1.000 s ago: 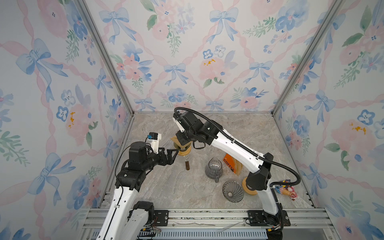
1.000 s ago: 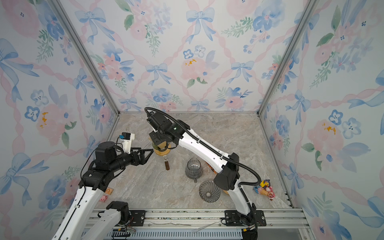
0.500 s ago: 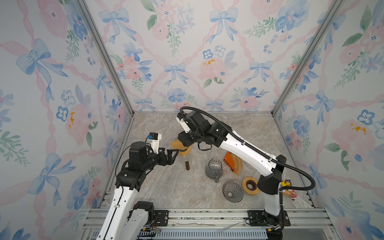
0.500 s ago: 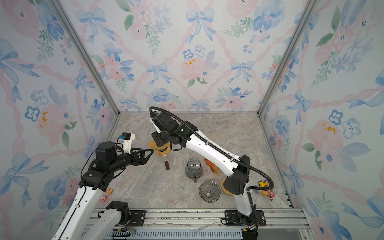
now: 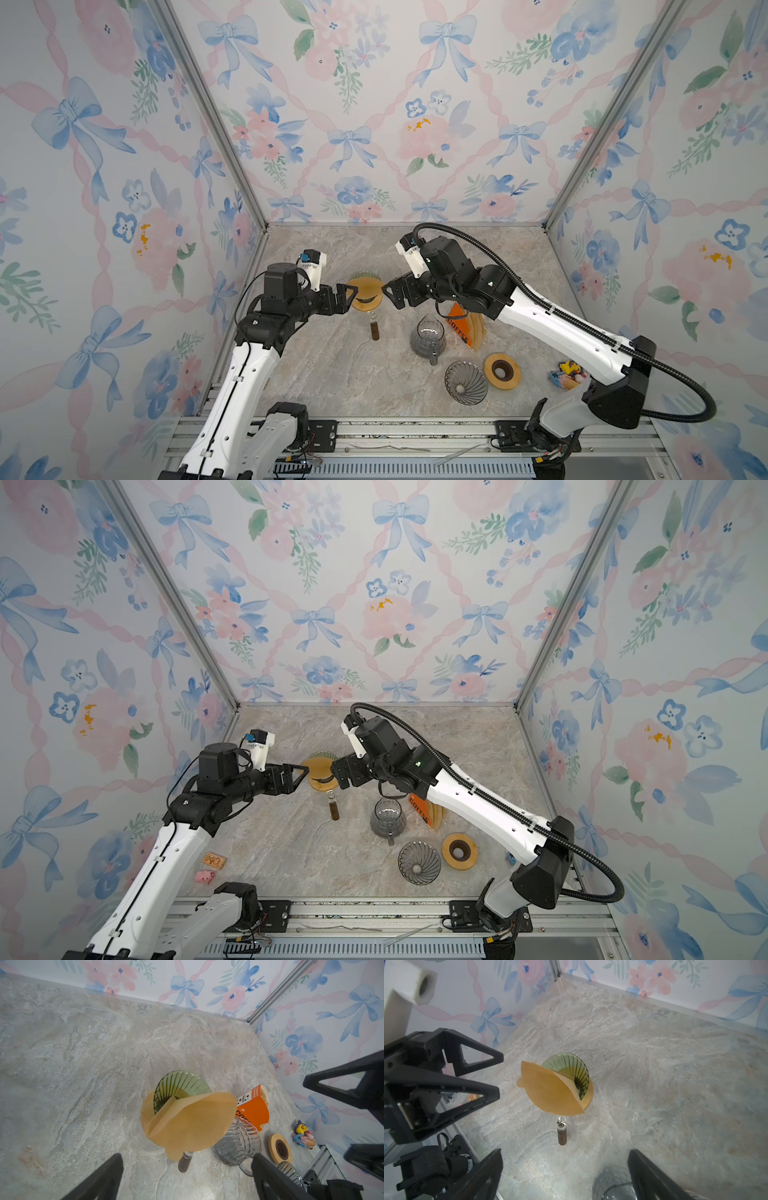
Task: Place the coffee filter in the dripper
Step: 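Lower the filter into the green dripper while the left gripper reaches toward it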
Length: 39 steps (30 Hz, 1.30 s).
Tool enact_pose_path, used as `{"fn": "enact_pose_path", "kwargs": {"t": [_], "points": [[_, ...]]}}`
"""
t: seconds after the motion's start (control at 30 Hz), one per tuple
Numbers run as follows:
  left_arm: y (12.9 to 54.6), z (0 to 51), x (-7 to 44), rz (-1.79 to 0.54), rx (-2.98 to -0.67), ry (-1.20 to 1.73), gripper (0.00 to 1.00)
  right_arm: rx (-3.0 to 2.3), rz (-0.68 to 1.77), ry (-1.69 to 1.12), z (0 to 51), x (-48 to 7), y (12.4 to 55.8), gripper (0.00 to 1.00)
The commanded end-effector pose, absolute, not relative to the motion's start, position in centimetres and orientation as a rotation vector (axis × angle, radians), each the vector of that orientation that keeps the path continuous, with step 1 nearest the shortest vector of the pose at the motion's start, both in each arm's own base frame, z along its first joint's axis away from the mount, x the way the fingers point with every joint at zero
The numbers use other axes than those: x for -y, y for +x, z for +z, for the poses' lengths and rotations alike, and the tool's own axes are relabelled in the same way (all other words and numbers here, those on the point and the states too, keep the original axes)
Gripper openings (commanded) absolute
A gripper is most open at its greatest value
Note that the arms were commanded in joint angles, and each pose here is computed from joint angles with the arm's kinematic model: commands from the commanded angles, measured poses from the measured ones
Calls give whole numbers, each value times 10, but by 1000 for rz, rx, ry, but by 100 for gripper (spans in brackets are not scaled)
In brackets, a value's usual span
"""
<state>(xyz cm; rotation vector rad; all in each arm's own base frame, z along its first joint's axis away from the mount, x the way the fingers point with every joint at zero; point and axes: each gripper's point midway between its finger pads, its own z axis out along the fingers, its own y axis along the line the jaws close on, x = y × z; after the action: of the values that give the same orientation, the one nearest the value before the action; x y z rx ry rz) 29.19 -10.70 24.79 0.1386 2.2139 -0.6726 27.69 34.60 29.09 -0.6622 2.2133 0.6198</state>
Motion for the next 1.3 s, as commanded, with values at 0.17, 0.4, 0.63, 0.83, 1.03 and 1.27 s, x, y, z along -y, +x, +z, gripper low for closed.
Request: {"fn": "enact_pose_path", "kwargs": {"t": [0.17,0.4,0.63,0.83,1.03,1.27], "points": [[302,234,102,-616,-2343,155,98,-2178,651,-600,299,-332,277,96],[317,226,102,-595,-2411,151,98,-2179,669,-586,299,-337,282,96],[333,216,104,-567,-2462,164,98,-2217,637,-586,295,-346,296,96],[344,205,104,-516,-2497,165,98,-2309,549,-597,271,-361,314,96],[355,201,104,-501,-2516,149,98,-2357,518,-597,253,-377,327,96],[356,196,105,-498,-2528,154,98,-2418,437,-588,232,-387,343,96]]}}
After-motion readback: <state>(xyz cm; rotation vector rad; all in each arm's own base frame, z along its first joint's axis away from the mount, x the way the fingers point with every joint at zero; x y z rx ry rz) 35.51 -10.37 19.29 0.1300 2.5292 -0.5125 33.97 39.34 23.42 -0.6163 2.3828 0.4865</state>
